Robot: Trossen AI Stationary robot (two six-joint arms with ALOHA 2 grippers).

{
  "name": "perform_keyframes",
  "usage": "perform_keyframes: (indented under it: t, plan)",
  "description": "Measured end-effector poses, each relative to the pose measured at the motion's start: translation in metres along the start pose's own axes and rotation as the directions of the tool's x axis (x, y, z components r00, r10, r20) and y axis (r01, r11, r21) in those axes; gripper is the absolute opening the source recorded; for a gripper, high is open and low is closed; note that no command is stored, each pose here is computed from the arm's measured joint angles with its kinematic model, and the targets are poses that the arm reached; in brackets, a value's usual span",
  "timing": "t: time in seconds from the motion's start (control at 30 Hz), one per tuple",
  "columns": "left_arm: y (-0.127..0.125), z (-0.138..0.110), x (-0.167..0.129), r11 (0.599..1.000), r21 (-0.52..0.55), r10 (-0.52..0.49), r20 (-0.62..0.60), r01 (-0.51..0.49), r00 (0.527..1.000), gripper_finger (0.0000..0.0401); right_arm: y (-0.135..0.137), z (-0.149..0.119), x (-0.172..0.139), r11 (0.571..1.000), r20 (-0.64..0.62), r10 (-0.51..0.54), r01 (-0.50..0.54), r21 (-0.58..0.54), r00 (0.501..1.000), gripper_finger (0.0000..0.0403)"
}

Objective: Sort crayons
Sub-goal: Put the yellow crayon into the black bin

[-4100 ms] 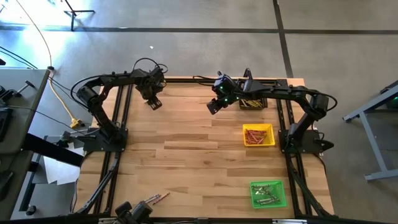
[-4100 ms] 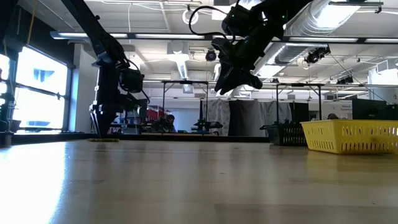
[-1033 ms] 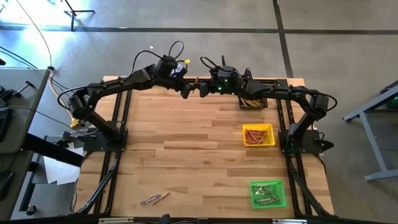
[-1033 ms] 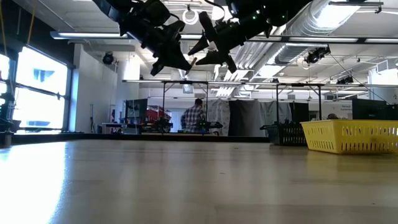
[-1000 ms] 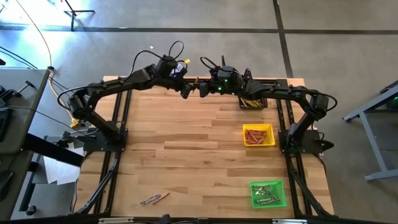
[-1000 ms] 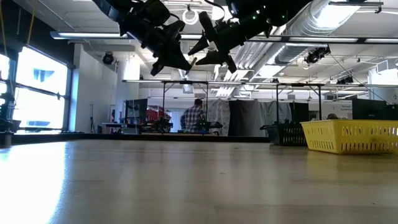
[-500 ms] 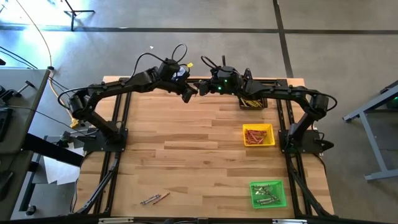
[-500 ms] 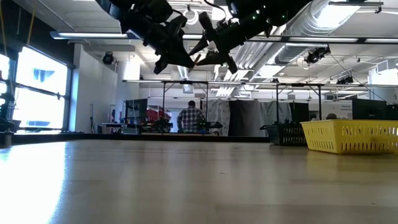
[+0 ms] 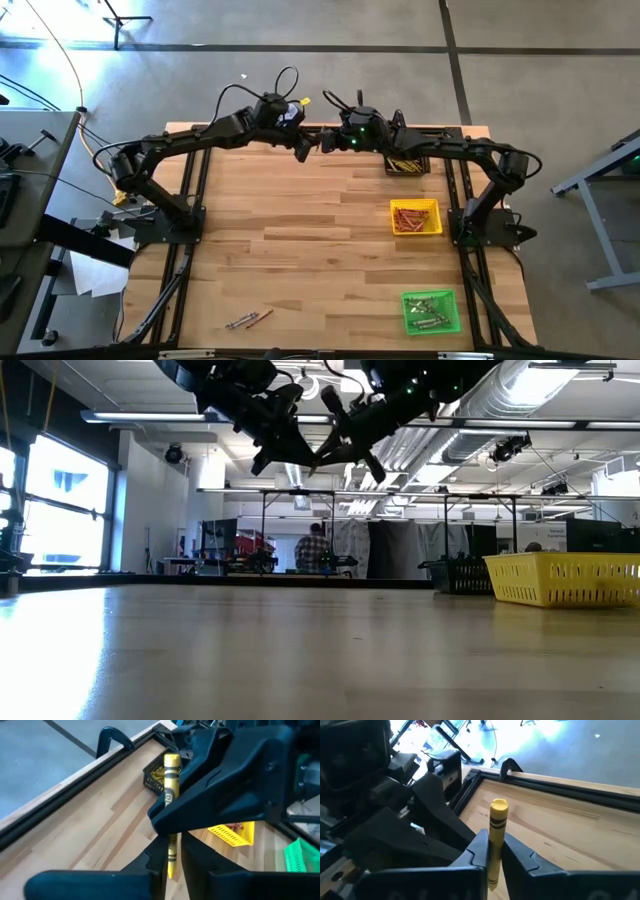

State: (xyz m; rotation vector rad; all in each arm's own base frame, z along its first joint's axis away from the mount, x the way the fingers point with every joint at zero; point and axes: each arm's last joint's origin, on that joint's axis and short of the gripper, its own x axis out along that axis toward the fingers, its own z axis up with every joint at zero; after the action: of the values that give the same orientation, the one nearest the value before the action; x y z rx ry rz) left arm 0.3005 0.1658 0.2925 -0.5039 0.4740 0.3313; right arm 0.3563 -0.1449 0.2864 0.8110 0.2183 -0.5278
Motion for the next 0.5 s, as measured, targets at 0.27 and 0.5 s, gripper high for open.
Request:
perform_keyframes:
  t: [0.27,0.5]
  plan:
    - [0.001,-0.001,-0.001,0.999,0.04,0.006,-0.008,-0.006,1.0,0.0081,-0.017,0.012,-0.009,0.997,-0.036,-0.073,0.072,-0.026,0.997,0.0013]
    - [0.007,-0.009,-0.002,0.999,0.009,0.049,-0.093,-0.049,0.994,0.0094,-0.028,0.036,-0.048,0.991,-0.066,-0.126,0.122,-0.063,0.99,0.0013]
